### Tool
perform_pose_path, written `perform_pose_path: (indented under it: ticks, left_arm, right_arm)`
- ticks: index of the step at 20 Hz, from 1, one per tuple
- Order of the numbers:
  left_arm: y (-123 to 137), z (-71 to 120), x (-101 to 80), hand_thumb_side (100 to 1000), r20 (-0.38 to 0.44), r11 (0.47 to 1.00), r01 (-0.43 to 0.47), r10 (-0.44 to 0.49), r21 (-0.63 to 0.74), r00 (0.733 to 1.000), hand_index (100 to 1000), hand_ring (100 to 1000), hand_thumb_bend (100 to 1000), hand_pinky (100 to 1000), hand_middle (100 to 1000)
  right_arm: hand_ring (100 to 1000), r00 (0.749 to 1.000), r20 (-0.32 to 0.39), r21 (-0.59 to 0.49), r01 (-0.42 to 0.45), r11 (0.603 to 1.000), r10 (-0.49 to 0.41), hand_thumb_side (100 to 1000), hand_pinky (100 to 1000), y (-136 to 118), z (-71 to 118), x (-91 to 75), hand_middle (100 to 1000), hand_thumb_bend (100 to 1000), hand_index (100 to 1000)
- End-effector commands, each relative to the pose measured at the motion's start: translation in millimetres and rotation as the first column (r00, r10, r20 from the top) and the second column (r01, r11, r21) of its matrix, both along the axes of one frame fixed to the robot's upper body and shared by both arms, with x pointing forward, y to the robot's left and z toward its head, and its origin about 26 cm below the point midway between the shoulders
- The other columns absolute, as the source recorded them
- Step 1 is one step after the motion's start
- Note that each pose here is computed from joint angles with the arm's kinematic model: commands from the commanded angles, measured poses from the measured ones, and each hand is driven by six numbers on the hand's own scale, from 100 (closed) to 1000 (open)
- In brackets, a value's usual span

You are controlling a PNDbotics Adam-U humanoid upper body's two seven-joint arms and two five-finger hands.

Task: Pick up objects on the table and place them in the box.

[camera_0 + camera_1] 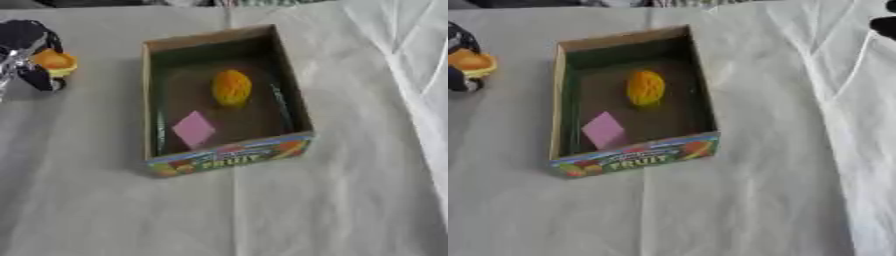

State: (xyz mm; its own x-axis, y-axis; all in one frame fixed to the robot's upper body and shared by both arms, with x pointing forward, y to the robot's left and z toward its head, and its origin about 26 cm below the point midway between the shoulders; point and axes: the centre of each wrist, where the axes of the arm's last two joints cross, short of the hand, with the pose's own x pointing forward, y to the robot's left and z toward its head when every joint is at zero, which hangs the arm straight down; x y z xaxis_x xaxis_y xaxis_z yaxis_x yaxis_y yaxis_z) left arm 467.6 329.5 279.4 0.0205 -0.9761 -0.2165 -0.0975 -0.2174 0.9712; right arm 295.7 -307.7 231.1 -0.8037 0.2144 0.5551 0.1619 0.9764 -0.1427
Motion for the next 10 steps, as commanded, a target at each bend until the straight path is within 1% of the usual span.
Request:
perform_pose_path:
  ticks: [1, 3, 4, 7, 10]
  left_arm:
    - [1, 25.9, -9.8, 100, 0.07, 0.999, 0.028, -0.031, 0.032, 0.997, 711, 665, 418, 666, 628]
    - [-4, 30.7, -13.8, 100, 0.089, 0.998, 0.066, -0.068, 0.016, 0.994, 700, 648, 360, 656, 614]
    - [-8, 33.5, -16.2, 100, 0.1, 0.995, 0.098, -0.097, -0.009, 0.99, 696, 640, 316, 647, 609]
    - [-20, 43.3, -25.8, 100, 0.135, 0.975, 0.199, -0.186, -0.094, 0.973, 688, 627, 253, 634, 602]
    - [-36, 53.1, -37.8, 100, 0.157, 0.945, 0.298, -0.276, -0.138, 0.948, 687, 624, 225, 633, 602]
  right_arm:
    - [700, 1.0, 0.026, -0.007, -0.012, 1.0, 0.012, 751, 806, 0, 8.0, -3.5, 702, 100, 726]
    - [701, 1.0, 0.025, -0.005, -0.012, 1.0, 0.012, 748, 806, 0, 7.9, -3.6, 702, 100, 726]
    - [701, 1.0, 0.025, -0.004, -0.012, 1.0, 0.012, 746, 806, -1, 7.9, -3.7, 703, 100, 726]
    - [701, 1.0, 0.024, -0.002, -0.013, 1.0, 0.013, 742, 806, -1, 7.6, -3.8, 703, 100, 727]
    - [701, 1.0, 0.024, -0.001, -0.014, 1.0, 0.014, 739, 806, -1, 7.4, -3.9, 702, 100, 727]
